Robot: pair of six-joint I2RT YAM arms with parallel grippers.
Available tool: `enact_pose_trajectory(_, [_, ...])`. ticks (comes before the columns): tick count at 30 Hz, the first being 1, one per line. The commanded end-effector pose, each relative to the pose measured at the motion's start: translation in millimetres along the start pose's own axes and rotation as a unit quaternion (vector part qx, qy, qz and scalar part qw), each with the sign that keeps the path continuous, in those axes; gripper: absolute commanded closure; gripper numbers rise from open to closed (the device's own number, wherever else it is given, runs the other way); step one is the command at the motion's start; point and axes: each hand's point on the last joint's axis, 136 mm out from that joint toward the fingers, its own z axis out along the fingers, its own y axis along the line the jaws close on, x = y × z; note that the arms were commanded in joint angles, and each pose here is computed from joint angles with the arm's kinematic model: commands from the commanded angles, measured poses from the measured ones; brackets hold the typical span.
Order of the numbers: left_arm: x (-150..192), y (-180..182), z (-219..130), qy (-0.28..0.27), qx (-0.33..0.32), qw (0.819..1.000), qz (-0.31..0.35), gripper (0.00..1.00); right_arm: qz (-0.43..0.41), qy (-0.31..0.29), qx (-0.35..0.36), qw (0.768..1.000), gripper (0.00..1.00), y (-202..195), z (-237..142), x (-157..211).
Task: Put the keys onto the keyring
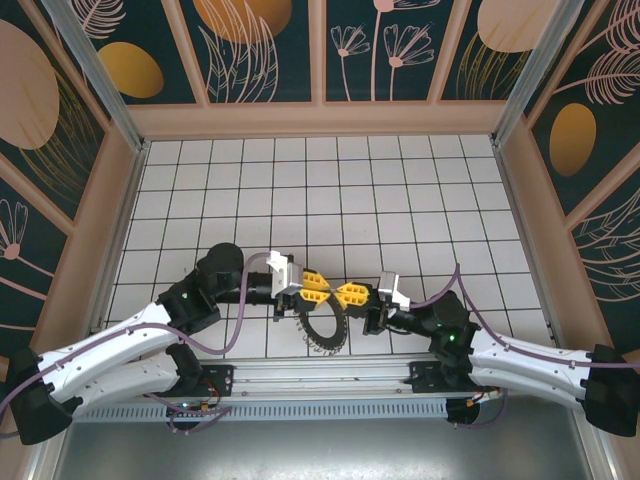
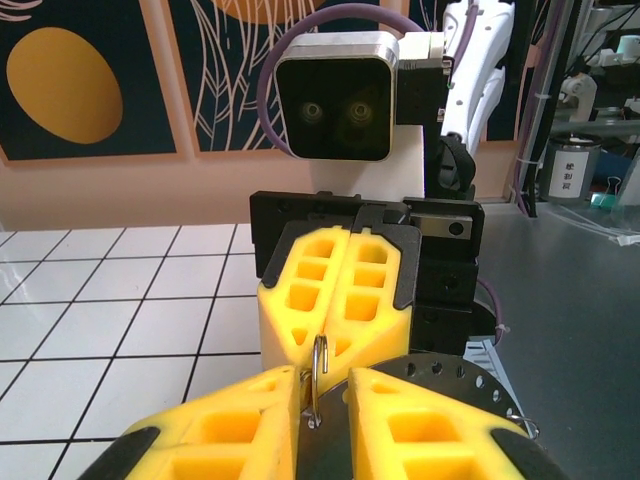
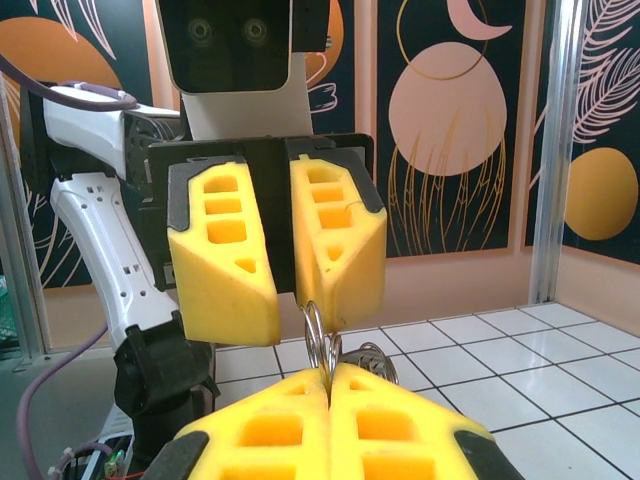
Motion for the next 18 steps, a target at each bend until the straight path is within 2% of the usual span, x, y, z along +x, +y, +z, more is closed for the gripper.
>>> enact_pose_trajectory(1, [-5, -4, 2, 0.002, 0.012, 1.0, 0.01, 0.82, -0.015, -0.05, 0.018, 0.998, 1.0, -6, -3, -25])
enact_pose_trajectory(7, [5, -1, 6, 0.022, 0.008, 1.0, 0.007, 0.85, -0.016, -0.051, 0.019, 0.998, 1.0, -6, -3, -25])
enact_pose_trajectory(11, [4, 0, 5, 0.02, 0.001, 1.0, 0.013, 1.0, -0.016, -0.047, 0.021, 0.999, 1.0, -7, -3, -23])
enact_pose_trajectory(16, [1, 2, -1, 0.019, -0.017, 0.999, 0.023, 1.0, -0.008, -0.028, 0.028, 0.999, 1.0, -9, -2, -16])
enact_pose_trajectory(18, [2, 4, -3, 0.03, -0.024, 0.999, 0.026, 1.0, -0.004, -0.004, 0.045, 0.999, 0.85, -15, -1, -10])
